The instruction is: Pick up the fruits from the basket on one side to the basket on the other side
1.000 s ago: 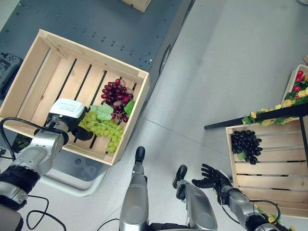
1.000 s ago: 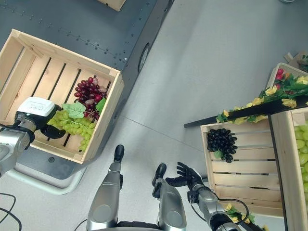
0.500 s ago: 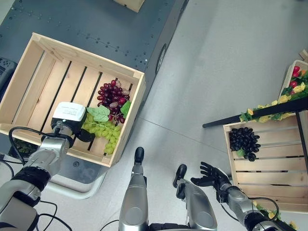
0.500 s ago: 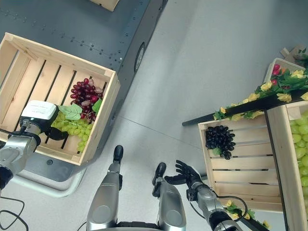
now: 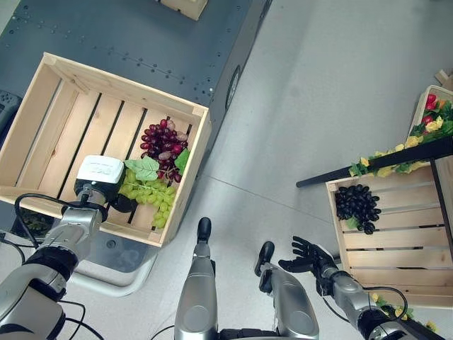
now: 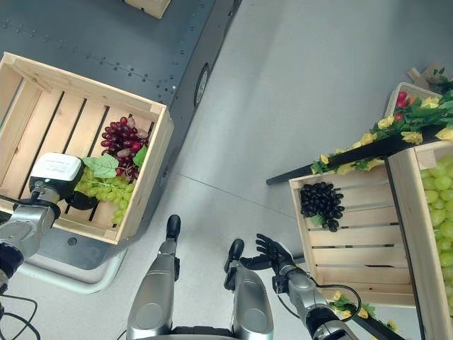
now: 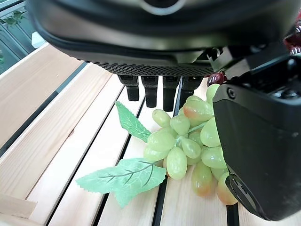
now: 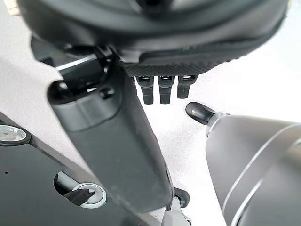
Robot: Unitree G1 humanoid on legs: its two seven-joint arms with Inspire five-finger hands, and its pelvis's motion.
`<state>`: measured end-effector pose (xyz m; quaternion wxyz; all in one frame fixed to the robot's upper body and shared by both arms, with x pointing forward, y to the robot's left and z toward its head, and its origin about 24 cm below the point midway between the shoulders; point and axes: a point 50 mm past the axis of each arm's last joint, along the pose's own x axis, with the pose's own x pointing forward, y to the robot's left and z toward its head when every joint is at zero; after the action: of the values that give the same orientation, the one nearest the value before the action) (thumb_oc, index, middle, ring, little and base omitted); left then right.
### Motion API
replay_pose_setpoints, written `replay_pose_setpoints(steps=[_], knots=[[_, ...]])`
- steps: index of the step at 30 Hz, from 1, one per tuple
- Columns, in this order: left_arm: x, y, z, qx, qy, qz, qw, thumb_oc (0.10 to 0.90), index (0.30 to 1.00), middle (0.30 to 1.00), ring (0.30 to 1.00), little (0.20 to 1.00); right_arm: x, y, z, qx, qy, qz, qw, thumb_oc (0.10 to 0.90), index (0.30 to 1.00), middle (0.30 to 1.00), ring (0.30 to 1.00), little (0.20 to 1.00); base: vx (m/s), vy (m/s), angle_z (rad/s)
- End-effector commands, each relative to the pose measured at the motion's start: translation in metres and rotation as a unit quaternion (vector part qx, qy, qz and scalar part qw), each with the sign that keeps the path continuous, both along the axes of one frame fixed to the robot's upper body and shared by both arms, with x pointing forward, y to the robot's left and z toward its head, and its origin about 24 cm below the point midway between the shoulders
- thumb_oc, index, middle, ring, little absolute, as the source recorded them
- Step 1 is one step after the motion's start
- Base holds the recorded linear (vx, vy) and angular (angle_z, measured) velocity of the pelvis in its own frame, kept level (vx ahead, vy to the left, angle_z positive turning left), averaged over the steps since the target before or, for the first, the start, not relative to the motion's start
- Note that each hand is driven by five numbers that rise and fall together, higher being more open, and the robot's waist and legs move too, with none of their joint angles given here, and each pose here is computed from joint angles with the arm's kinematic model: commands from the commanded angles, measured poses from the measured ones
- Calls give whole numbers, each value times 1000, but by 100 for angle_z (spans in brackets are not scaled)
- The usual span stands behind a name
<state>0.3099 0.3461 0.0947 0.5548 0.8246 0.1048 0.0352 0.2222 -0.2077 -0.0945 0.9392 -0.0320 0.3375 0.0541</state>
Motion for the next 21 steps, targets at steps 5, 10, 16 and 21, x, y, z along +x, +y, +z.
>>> replay_pose_setpoints(steps=[5, 10, 16, 21], knots=[[22, -28, 10, -35, -73, -51, 995, 400, 300, 300, 300, 300, 6, -17, 9, -45, -13, 11, 999, 800, 900, 900, 900, 900, 0, 0, 0], [23, -30, 13, -34, -102, -67, 992, 400, 300, 300, 300, 300, 6, -15, 9, -43, -15, 9, 999, 800, 900, 900, 900, 900, 0, 0, 0], [22, -34, 15, -47, -122, -90, 987, 400, 300, 300, 300, 300, 3, -15, 8, -43, -15, 9, 999, 800, 900, 900, 900, 900, 0, 0, 0], [21, -37, 12, -55, -122, -95, 986, 400, 300, 300, 300, 300, 3, -13, 8, -41, -15, 10, 999, 800, 900, 900, 900, 900, 0, 0, 0]])
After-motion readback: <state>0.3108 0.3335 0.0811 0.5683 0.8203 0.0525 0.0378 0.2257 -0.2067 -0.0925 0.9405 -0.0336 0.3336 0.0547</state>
